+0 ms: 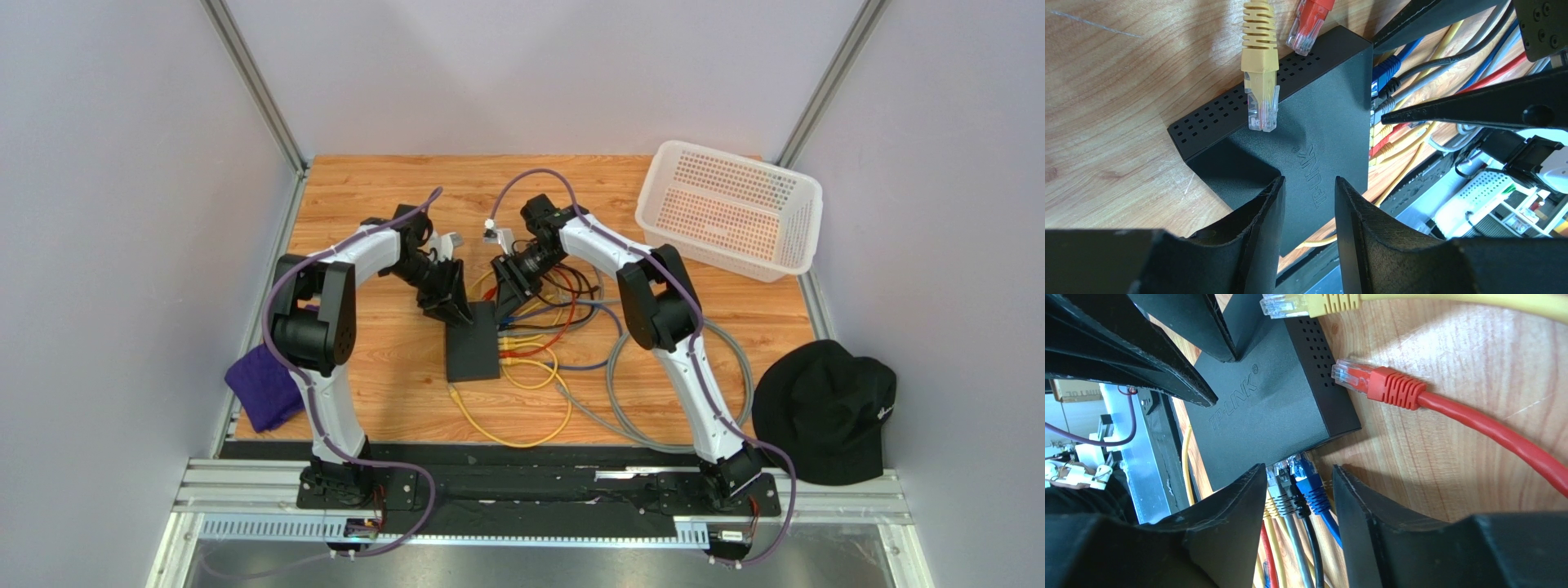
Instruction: Pull the plug from the switch port
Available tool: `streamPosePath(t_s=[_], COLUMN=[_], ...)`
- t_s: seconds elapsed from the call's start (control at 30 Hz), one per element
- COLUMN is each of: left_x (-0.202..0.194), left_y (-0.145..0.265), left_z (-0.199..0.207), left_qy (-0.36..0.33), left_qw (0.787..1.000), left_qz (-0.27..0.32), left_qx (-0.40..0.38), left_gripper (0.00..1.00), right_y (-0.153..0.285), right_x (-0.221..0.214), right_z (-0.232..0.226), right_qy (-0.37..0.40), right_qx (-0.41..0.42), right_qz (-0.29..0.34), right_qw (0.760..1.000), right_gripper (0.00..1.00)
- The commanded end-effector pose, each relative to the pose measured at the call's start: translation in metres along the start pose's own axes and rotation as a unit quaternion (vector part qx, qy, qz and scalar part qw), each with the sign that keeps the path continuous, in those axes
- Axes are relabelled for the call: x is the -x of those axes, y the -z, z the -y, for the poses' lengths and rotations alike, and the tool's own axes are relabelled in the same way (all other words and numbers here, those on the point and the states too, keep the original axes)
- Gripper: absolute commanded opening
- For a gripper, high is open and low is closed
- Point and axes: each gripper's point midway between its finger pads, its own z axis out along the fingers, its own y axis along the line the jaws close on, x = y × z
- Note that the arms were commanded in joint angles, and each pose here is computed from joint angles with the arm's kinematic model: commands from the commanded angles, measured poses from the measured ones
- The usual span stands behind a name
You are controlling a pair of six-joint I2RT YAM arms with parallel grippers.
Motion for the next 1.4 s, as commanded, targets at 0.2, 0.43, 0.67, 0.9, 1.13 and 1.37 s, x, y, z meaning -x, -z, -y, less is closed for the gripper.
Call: streamPosePath(t_s=[0.2, 0.43, 0.67, 0.9, 1.13, 1.37], left_x=[-0.002, 0.0, 0.0, 0.002, 0.004, 0.005], left_y=[-0.007, -0.008, -0.007, -0.008, -0.009, -0.01], left_z=[-0.016, -0.015, -0.016, -0.014, -0.015, -0.014], left_qy=[-0.002, -0.005, -0.008, -0.008, -0.009, -0.008], left_qw=[1.0, 1.0, 1.0, 1.0, 1.0, 1.0], left_qz=[-0.005, -0.004, -0.005, -0.007, -0.009, -0.011], left_qx=[0.021, 0.017, 0.019, 0.014, 0.013, 0.01], left_gripper=[0.45, 0.45, 0.45, 0.45, 0.44, 0.44], right_y=[-0.015, -0.024, -0.029, -0.034, -0.035, -0.03], right_x=[-0.026, -0.03, -0.034, -0.037, -0.039, -0.047], right_z=[0.021, 0.025, 0.031, 0.036, 0.044, 0.046], right_qy=[0.008, 0.011, 0.006, 0.001, 0.002, 0.012], right_qx=[-0.007, -0.012, -0.016, -0.032, -0.069, -0.089], right_qz=[-0.039, -0.049, -0.055, -0.062, -0.073, -0.09], right_qw=[0.999, 0.999, 0.998, 0.998, 0.995, 0.992], right_gripper=[0.49, 0.48, 0.39, 0.27, 0.08, 0.0])
